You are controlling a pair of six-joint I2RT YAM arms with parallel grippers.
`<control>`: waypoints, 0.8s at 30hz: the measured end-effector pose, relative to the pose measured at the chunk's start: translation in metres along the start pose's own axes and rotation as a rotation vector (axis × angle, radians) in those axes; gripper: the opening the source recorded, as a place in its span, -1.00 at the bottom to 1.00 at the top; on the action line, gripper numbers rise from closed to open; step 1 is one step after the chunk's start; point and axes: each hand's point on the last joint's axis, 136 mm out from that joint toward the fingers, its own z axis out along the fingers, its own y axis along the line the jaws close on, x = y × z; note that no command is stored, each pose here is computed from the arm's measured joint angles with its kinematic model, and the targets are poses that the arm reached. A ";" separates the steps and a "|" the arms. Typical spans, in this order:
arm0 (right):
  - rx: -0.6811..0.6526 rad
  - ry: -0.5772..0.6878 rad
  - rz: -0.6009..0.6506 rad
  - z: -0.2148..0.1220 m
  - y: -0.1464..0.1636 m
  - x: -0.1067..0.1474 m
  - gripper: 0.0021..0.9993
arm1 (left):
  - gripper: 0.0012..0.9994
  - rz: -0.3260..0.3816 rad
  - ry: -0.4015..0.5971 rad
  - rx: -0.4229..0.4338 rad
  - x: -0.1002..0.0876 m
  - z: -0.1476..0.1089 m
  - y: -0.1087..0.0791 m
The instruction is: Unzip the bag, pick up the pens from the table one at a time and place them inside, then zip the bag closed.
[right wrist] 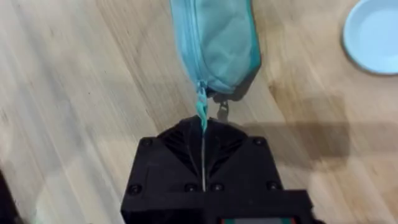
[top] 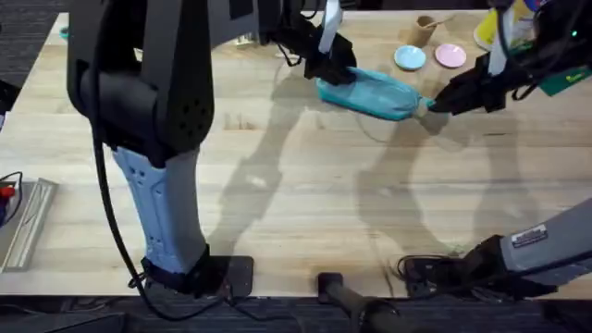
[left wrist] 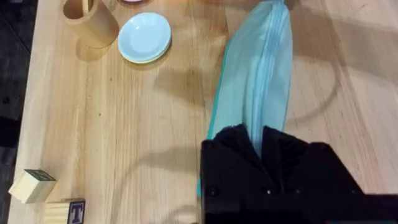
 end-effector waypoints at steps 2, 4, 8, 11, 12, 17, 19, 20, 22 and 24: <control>0.000 -0.003 0.011 0.006 0.001 0.005 -0.94 | -0.92 0.000 0.000 0.000 0.000 0.000 0.000; 0.000 -0.008 0.024 0.013 0.001 0.009 -0.94 | -0.92 0.000 0.000 0.000 0.000 0.000 0.000; 0.022 -0.019 0.046 0.025 -0.002 0.016 -0.94 | -0.92 0.000 0.000 0.000 0.000 0.000 0.000; 0.029 -0.033 0.072 0.033 -0.003 0.020 -0.94 | -0.92 -0.001 0.000 0.001 0.000 0.000 0.000; 0.031 -0.038 0.080 0.035 -0.003 0.020 -0.94 | -0.92 -0.001 -0.001 0.001 0.000 0.000 0.000; 0.023 -0.048 0.116 0.040 0.000 0.022 -0.94 | -0.92 -0.005 0.000 0.005 0.000 0.000 -0.001; 0.023 -0.048 0.122 0.040 0.000 0.023 -0.94 | -0.92 -0.005 0.000 0.005 0.000 0.000 -0.001; 0.023 -0.048 0.126 0.040 0.000 0.023 -0.94 | -0.92 -0.005 0.000 0.005 0.000 0.000 -0.001; 0.022 -0.048 0.147 0.040 0.000 0.023 -0.88 | -0.92 -0.005 0.000 0.005 0.000 0.000 -0.001; 0.023 -0.021 0.179 0.040 0.001 0.030 -0.33 | -0.92 -0.005 0.002 0.001 0.001 -0.001 0.000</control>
